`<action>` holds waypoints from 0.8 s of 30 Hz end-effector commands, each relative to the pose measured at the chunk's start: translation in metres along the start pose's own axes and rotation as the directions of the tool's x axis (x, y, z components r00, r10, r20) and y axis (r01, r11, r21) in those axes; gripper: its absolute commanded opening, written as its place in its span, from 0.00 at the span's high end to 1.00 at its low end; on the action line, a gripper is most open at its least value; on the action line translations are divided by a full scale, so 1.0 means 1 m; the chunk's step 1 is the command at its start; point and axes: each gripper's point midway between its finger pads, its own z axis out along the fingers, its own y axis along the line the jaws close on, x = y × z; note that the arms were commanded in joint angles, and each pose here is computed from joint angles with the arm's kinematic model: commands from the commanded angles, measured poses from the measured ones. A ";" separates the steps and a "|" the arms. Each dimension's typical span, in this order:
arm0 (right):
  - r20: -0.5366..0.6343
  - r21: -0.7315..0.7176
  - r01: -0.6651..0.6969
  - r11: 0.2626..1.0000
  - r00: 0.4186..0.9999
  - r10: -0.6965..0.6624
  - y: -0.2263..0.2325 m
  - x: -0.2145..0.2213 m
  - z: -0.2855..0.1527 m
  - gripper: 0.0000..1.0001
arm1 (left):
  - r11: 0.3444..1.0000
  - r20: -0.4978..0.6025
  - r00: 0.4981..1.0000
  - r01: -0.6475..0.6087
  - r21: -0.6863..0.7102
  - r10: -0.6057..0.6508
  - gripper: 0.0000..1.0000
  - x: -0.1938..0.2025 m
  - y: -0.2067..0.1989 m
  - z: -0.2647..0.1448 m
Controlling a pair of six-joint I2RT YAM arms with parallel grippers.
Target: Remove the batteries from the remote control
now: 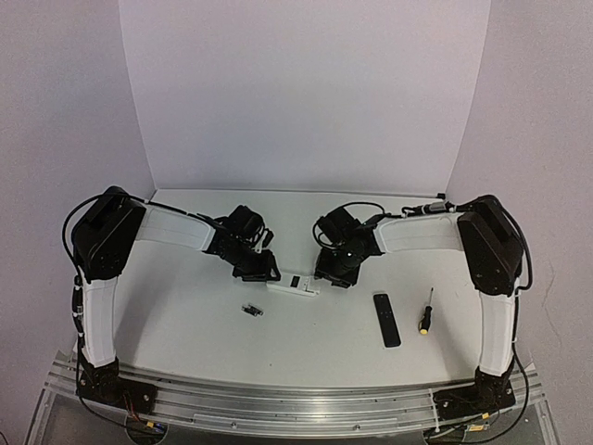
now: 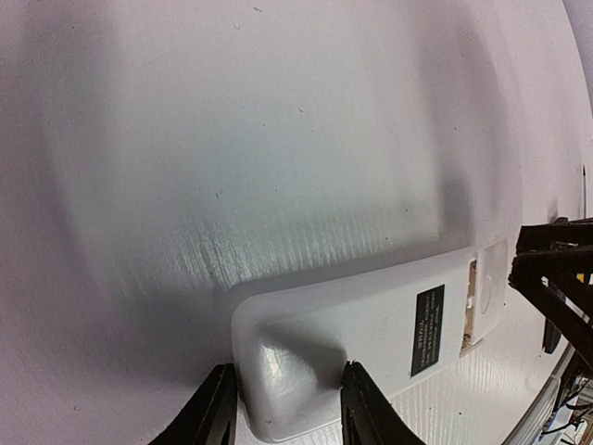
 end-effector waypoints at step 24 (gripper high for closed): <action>-0.119 -0.052 -0.086 0.995 0.990 0.079 -0.001 0.021 0.025 0.78 | 0.998 -0.139 0.990 0.025 -0.065 -0.034 0.62 0.045 0.016 0.006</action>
